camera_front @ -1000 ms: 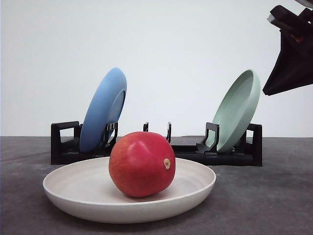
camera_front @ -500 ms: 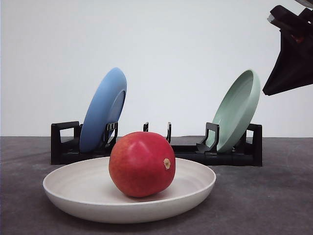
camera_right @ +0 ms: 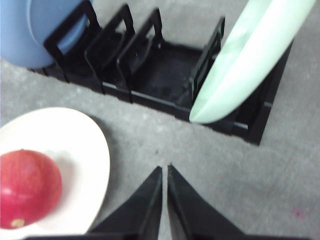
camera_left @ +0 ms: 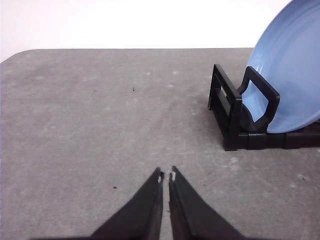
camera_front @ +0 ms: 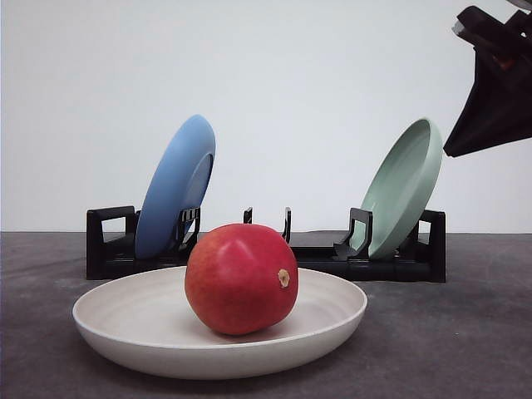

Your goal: Place pomegranate in white plate

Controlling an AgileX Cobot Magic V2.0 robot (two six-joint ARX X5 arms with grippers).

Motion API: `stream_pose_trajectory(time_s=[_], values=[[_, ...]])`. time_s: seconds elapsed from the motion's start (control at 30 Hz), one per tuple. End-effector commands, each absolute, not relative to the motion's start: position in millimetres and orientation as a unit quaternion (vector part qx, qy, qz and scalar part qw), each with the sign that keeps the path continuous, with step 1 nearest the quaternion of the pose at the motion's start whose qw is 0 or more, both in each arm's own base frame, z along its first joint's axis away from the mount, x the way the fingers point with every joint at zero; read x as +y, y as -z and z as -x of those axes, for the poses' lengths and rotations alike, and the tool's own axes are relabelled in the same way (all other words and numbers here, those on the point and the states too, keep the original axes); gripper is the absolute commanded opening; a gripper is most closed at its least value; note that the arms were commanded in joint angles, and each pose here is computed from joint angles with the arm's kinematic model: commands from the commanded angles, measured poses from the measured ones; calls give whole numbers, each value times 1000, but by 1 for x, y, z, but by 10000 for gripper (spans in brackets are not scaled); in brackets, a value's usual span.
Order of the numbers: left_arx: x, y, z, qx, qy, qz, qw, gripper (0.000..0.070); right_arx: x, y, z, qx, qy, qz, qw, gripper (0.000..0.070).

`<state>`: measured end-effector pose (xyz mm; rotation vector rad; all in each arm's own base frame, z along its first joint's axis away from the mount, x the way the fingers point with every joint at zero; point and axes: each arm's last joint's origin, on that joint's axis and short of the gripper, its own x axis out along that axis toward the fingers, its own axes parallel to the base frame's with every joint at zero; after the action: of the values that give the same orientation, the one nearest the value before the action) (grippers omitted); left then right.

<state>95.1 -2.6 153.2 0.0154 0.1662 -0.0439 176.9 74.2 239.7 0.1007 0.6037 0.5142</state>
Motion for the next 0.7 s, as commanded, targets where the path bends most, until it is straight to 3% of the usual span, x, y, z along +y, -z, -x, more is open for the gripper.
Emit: stream_pose_trajectory(time_s=[0.0, 0.43, 0.53, 0.67], values=[[-3, -149, -96, 88, 24, -17, 996, 0, 76, -242, -179, 283, -255, -46, 923, 10], [-3, -149, -96, 88, 24, -17, 996, 0, 77, -247, -181, 253, -260, -48, 931, 11], [-3, -149, -96, 88, 24, -17, 996, 0, 73, -248, -176, 246, -251, 3, 936, 11], [-3, -149, -96, 88, 24, -17, 996, 0, 61, -240, -160, 233, -221, 18, 947, 11]])
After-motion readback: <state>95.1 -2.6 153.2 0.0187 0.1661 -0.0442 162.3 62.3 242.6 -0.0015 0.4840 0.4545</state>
